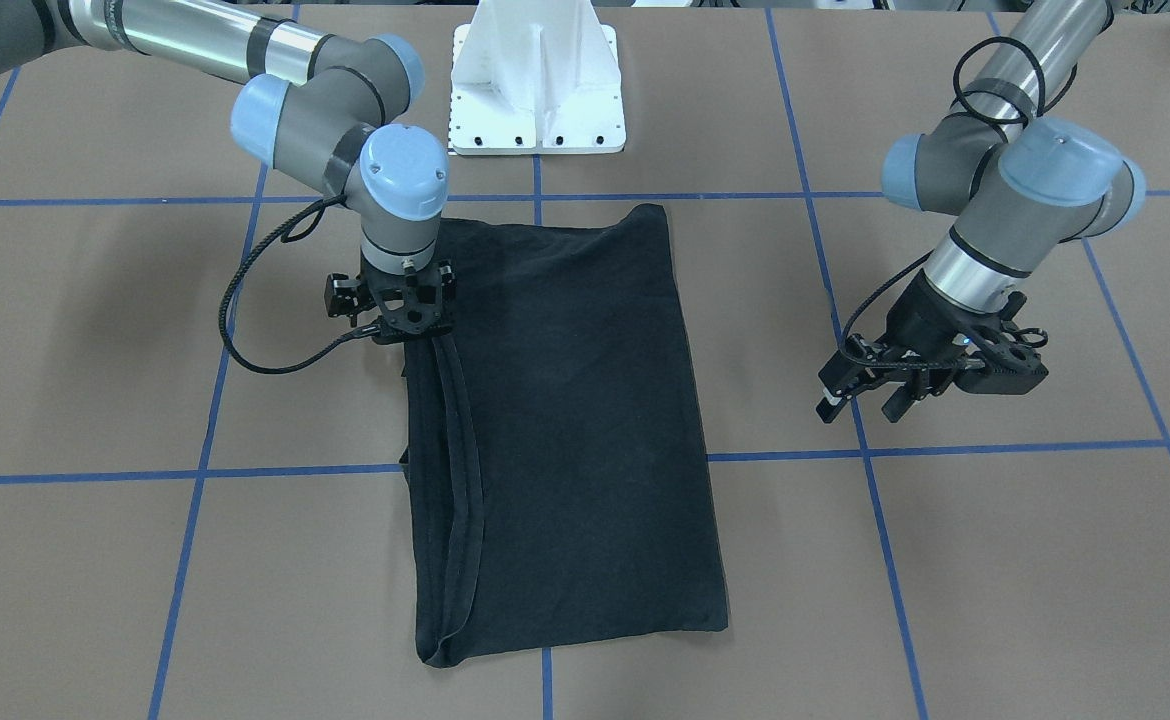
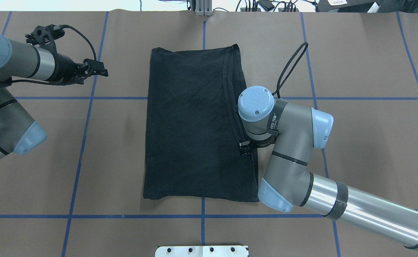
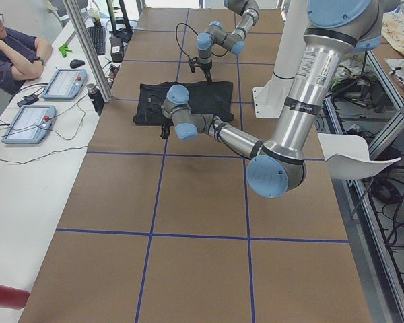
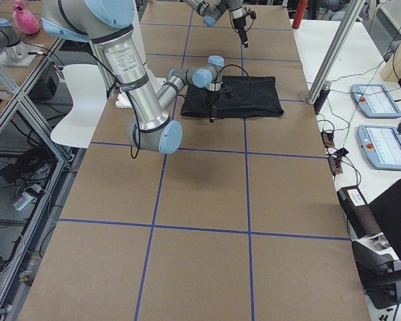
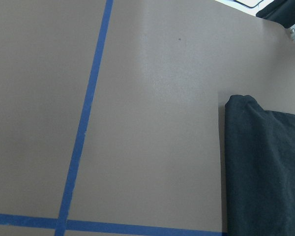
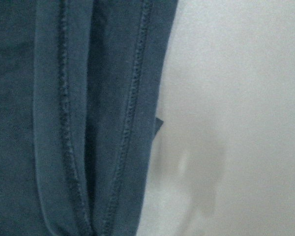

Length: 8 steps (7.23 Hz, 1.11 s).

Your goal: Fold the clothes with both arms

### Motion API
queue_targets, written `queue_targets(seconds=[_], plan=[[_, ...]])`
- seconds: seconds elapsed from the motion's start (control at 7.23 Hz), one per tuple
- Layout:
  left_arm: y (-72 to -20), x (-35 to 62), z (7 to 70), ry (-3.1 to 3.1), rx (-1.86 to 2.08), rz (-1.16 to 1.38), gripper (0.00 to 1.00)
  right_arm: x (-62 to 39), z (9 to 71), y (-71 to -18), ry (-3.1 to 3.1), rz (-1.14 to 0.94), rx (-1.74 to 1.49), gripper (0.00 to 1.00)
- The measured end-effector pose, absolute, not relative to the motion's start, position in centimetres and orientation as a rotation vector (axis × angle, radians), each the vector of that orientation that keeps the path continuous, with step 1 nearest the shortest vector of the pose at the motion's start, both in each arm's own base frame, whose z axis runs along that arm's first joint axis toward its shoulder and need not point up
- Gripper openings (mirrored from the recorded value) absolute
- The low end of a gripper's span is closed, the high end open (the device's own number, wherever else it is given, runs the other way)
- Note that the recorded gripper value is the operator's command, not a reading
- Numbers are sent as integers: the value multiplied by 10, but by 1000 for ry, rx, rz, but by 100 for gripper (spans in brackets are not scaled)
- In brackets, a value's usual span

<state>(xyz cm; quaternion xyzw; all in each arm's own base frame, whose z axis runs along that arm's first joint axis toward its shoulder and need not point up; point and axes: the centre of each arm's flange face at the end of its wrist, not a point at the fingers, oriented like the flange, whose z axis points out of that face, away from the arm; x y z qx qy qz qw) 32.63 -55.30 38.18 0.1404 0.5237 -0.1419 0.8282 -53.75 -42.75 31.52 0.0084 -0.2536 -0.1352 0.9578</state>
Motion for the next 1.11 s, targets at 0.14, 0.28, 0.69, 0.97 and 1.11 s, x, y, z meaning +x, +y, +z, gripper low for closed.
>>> queue_targets(seconds=[0.14, 0.28, 0.69, 0.97, 1.11], plan=[[-553, 327, 381, 1113, 297, -301, 100, -529, 320, -433, -511, -275, 16, 99], [-552, 329, 381, 1114, 294, -301, 100, -524, 322, -437, -511, -276, 17, 99], [-551, 331, 380, 1115, 292, -301, 100, -517, 305, -438, -547, -284, 25, 99], [-551, 331, 380, 1115, 291, -301, 100, -528, 291, -425, -567, -311, 31, 99], [-551, 331, 380, 1115, 292, -301, 100, -533, 286, -420, -575, -321, 33, 99]])
